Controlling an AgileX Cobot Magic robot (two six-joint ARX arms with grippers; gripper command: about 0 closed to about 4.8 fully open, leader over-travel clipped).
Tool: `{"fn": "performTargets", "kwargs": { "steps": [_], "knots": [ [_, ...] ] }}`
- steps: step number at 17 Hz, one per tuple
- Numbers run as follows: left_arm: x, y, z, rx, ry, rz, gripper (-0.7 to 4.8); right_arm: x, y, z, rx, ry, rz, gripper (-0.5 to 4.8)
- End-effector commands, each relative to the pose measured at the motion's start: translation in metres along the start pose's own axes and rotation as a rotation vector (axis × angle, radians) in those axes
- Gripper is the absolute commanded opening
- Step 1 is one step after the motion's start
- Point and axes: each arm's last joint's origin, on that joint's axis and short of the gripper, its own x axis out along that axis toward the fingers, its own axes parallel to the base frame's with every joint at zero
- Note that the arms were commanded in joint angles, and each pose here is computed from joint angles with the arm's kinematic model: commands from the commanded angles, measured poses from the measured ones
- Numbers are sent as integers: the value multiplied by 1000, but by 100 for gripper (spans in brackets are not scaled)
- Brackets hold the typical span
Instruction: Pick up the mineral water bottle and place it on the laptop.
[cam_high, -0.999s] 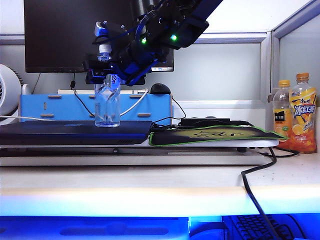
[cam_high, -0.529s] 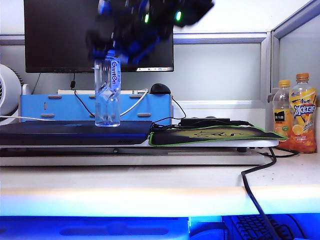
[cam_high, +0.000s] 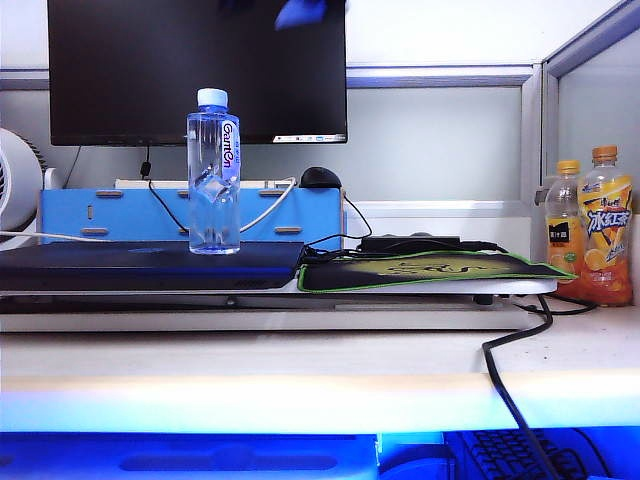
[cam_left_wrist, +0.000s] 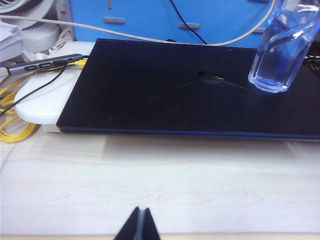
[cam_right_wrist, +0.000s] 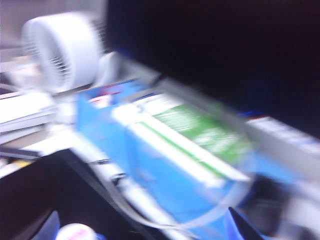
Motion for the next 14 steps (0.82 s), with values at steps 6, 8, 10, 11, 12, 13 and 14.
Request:
{"fn": "performTargets", "kwargs": {
  "steps": [6,8,10,11,12,13,14],
  "knots": [
    [0,0,1,1,-11,-3,-2,-151,-28,90,-20,-58,-155,441],
    [0,0,1,1,-11,-3,-2,-207,-32,104,-18,-66,-156,441],
    [0,0,1,1,-11,-3,-2,-251,-35,107,-19,-55,-154,441],
    [0,0,1,1,-11,-3,-2,-282,-35,107,-20,-44,-152,441],
    [0,0,1,1,-11,-3,-2,-301,-36,107,-14,-45,-152,441],
    [0,0,1,1,-11,-3,-2,-321,-36,106,-12,-54,-154,441],
    [0,0,1,1,-11,-3,-2,-341,-37,105,-9,-69,-157,441]
  ]
}}
